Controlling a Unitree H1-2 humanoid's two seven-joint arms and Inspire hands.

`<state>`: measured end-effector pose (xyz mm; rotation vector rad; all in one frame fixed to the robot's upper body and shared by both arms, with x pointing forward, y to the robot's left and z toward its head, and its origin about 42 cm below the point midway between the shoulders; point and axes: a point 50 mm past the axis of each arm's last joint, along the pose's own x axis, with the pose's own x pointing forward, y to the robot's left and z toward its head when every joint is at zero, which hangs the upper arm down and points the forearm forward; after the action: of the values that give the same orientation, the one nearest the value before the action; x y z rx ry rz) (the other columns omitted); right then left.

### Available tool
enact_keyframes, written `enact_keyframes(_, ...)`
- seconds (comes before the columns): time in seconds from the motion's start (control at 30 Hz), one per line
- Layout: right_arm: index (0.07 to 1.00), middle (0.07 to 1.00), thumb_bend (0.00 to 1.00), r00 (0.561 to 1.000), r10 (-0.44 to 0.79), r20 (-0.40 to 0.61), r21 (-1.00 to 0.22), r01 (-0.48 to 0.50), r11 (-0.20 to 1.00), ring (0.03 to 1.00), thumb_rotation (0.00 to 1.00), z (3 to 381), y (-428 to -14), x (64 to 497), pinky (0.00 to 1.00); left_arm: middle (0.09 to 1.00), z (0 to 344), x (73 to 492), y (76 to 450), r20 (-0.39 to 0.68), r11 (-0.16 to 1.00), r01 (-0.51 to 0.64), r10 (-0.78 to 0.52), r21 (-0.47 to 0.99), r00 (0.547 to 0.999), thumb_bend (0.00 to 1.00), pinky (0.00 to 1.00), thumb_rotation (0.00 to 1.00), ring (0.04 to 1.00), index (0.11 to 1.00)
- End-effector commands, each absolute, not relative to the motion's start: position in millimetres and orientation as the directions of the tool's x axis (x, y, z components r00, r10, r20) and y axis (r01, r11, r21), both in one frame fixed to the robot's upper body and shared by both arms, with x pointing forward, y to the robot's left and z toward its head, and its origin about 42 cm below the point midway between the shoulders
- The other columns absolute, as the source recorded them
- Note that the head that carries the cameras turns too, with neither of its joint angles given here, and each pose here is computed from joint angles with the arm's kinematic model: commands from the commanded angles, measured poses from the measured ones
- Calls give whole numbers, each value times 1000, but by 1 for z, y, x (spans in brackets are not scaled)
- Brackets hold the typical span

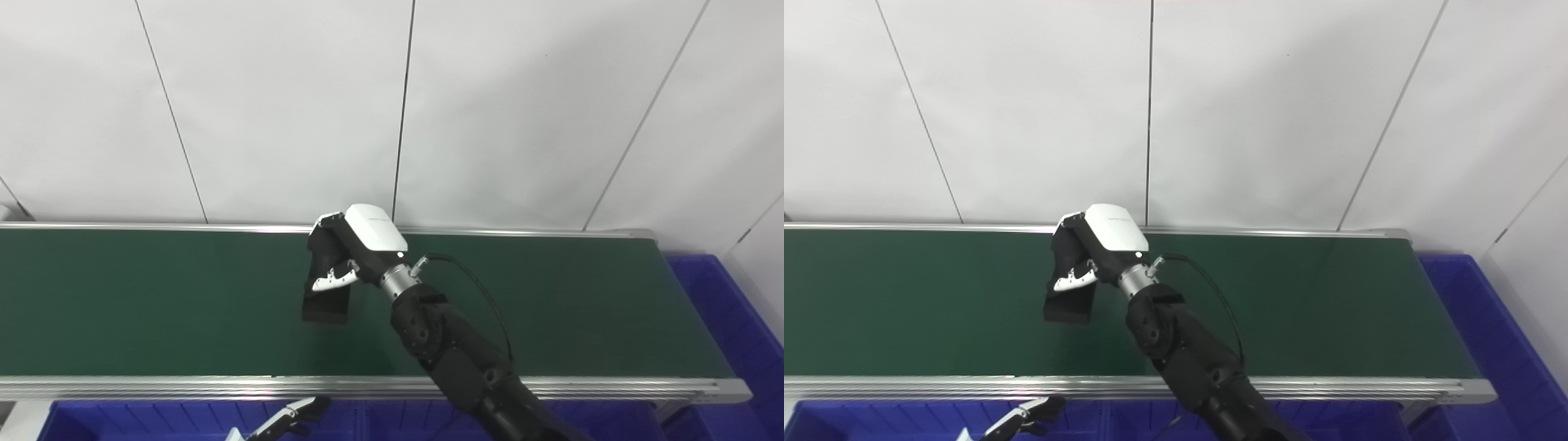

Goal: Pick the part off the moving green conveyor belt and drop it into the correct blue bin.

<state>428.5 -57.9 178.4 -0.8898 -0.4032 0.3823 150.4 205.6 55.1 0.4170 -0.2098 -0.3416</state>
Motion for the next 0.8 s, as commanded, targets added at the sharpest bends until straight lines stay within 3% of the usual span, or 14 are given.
enact_keyframes(0.0,488,512,510,856,460,235,-780,-116,615,380,0,201,-62,429,229,795,63,154,206,188,868,263,-367,421,911,978,657,439,748,805)
enact_keyframes(0.1,463,534,508,861,437,261,-753,-102,650,400,0,205,-77,416,244,793,64,155,207,188,870,260,-363,419,912,975,648,435,741,804)
enact_keyframes(0.17,472,531,499,868,421,264,-734,-103,672,413,0,207,-86,407,382,793,64,155,208,187,871,259,-361,417,914,976,648,437,741,803)
enact_keyframes(0.23,473,524,496,875,408,261,-723,-103,683,414,0,208,-94,400,415,794,64,155,209,186,873,259,-360,414,915,977,648,429,741,804)
enact_keyframes(0.63,473,504,498,887,395,239,-705,-121,699,451,0,207,-132,350,427,791,69,156,217,188,867,259,-365,426,912,986,636,461,735,804)
enact_keyframes(0.67,472,518,494,887,394,240,-705,-120,699,470,0,207,-133,348,369,791,70,156,218,190,867,259,-365,426,911,985,635,457,735,803)
enact_keyframes(0.77,472,529,492,887,393,241,-702,-120,702,472,0,208,-139,338,328,789,72,158,220,195,867,253,-362,429,912,989,638,468,736,801)
